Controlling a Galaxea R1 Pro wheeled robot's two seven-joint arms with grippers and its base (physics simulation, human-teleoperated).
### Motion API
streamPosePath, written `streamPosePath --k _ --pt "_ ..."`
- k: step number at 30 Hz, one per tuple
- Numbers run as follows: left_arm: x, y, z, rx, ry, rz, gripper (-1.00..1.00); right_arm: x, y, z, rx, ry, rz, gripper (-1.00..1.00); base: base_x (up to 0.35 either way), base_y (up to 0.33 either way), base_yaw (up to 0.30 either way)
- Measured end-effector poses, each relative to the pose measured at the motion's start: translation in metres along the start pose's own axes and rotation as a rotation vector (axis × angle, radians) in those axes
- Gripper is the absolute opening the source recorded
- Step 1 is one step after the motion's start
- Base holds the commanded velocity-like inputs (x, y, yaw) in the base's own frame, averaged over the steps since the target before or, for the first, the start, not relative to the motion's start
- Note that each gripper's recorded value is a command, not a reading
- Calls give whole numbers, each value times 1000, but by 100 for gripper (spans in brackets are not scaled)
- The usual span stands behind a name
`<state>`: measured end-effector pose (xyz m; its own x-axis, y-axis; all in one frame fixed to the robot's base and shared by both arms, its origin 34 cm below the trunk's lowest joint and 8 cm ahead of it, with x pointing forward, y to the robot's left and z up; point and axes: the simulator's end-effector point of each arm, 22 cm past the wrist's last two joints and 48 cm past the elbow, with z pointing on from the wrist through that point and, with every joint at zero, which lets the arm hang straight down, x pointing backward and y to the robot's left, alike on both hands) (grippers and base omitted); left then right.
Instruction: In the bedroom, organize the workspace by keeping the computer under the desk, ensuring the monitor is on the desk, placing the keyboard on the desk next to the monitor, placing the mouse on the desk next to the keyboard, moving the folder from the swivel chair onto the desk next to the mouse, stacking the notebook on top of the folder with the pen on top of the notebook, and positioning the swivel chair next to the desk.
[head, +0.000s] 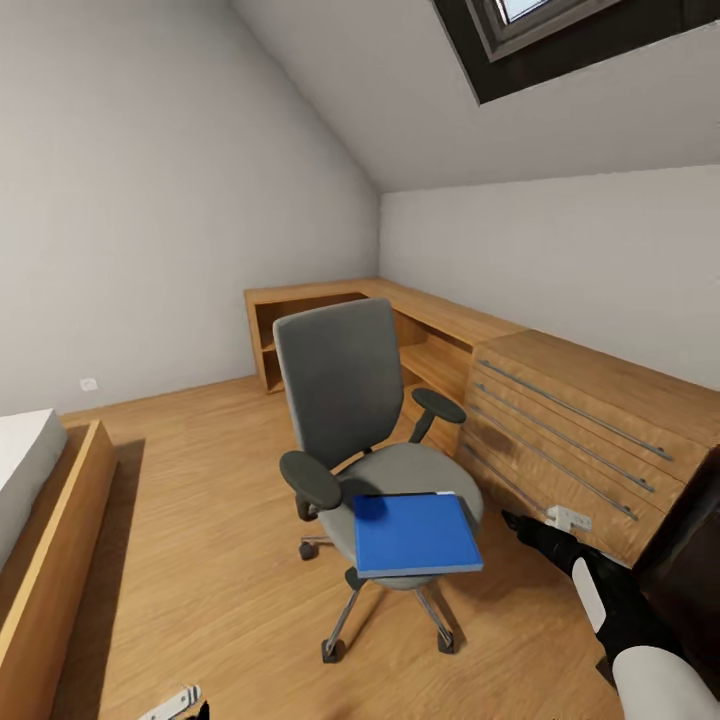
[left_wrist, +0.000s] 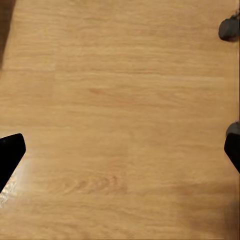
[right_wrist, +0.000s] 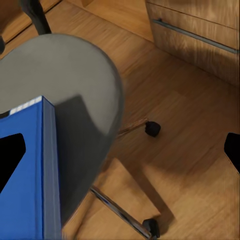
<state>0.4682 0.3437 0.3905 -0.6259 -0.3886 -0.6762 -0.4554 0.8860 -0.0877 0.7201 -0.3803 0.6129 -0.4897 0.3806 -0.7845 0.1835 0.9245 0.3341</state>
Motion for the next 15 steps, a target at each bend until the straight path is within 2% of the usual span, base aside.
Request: streamPosePath --k 1,2,3,4,5,9,15 --pt "-2 -1 -2 6 -32 18 100 0 0 0 0 -1 0 100 0 0 -180" --pt "-6 -5 -6 20 -91 53 100 -1 0 -1 -1 -3 0 100 0 0 -180" --pt "-8 -7 -9 28 -118 69 100 -2 1 -1 -1 -4 0 100 0 0 -181" --pt "-7 -14 -16 55 -172 108 100 -3 1 -1 -2 -6 -1 100 0 0 -181" --pt "-7 -16 -19 66 -191 121 100 -3 1 -1 -2 -7 -1 100 0 0 -181" --pt "-14 -7 -20 62 -218 139 100 -5 2 -3 -4 -11 -1 100 0 19 -181" --pt "-22 6 -19 48 -233 149 100 -6 3 -3 -5 -13 -1 100 0 246 -74"
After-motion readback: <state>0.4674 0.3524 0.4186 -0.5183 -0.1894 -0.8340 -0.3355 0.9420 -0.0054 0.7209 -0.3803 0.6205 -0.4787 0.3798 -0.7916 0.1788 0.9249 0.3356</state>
